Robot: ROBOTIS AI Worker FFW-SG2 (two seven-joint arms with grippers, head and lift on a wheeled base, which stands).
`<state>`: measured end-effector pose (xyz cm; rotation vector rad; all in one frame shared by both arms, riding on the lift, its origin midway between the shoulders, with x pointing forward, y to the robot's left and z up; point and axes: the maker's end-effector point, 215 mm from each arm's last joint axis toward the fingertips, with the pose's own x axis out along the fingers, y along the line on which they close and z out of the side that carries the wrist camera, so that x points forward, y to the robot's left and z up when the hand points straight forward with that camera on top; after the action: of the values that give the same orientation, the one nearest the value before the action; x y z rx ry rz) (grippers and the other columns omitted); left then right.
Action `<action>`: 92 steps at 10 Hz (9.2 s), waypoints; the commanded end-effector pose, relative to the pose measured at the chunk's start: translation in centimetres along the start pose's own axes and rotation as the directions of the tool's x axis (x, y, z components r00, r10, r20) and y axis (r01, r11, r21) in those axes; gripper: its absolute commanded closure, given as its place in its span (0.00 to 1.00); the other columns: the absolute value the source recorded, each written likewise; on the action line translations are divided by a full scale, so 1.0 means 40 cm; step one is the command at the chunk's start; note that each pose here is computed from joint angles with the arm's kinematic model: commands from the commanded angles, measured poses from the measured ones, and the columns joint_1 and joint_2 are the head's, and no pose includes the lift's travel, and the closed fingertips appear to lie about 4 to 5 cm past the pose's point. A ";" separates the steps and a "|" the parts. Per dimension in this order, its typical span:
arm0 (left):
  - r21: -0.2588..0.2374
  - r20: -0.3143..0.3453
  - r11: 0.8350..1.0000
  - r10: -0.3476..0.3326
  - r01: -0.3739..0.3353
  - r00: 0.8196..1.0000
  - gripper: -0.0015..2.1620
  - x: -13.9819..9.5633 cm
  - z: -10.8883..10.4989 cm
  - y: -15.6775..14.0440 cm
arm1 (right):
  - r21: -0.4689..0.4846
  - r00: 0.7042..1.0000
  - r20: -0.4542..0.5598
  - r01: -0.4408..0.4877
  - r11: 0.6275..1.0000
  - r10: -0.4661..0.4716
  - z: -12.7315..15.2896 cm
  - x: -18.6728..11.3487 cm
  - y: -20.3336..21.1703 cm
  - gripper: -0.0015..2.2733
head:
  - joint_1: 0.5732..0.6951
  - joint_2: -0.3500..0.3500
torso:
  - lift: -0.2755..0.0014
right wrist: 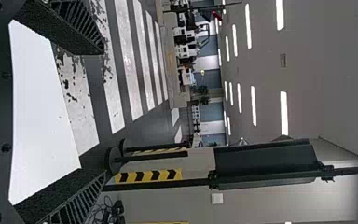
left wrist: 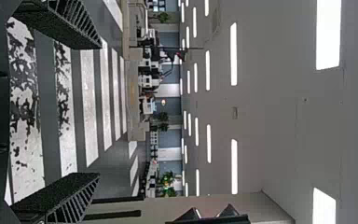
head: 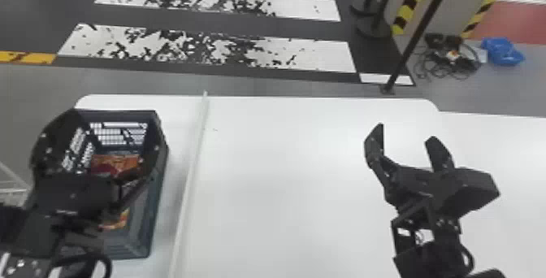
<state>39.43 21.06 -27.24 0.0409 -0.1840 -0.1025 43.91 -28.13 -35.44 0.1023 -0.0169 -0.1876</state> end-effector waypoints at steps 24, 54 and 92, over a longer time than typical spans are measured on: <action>0.000 0.000 1.000 0.000 0.000 1.000 0.00 0.000 0.000 0.000 | 0.000 1.000 0.000 0.000 1.000 0.000 0.000 0.000 0.000 0.00 | 1.00 0.36 | 0.89; 0.000 0.000 1.000 0.000 0.000 1.000 0.00 0.000 0.000 0.000 | 0.000 1.000 0.000 0.000 1.000 0.000 0.000 0.000 0.000 0.00 | 1.00 0.36 | 0.89; 0.000 0.000 1.000 0.000 0.000 1.000 0.00 0.000 0.000 0.000 | 0.000 1.000 0.000 0.000 1.000 0.000 0.000 0.000 0.000 0.00 | 1.00 0.36 | 0.89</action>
<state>39.43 21.06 -27.24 0.0409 -0.1840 -0.1025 43.91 -28.13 -35.44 0.1023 -0.0169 -0.1876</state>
